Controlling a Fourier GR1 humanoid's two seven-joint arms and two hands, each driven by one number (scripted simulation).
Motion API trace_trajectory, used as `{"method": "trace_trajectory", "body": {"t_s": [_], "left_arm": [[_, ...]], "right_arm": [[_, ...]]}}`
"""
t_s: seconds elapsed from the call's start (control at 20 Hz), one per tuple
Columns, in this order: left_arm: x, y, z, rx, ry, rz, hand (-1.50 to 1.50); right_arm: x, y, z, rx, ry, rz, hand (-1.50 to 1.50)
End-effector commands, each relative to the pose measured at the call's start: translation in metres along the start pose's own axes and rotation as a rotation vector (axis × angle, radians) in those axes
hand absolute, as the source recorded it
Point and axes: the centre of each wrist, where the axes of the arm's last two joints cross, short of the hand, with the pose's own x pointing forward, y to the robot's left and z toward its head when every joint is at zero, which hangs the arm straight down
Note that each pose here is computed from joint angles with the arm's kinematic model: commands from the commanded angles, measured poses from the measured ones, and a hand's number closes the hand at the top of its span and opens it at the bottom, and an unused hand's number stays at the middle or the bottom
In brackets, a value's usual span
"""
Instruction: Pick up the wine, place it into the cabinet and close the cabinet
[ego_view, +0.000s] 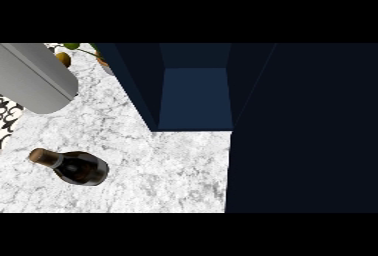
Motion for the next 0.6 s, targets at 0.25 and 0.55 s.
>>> {"method": "trace_trajectory", "body": {"t_s": [0.25, 0.55], "left_arm": [[0.025, 0.001, 0.009, 0.075, -0.063, -0.012, -1.50], [0.012, 0.016, 0.006, 0.096, -0.081, -0.035, -1.50]], "right_arm": [[0.050, 0.020, 0.036, 0.042, -0.080, -0.027, -1.50], [0.052, 0.018, 0.036, 0.020, -0.116, -0.037, -1.50]]}}
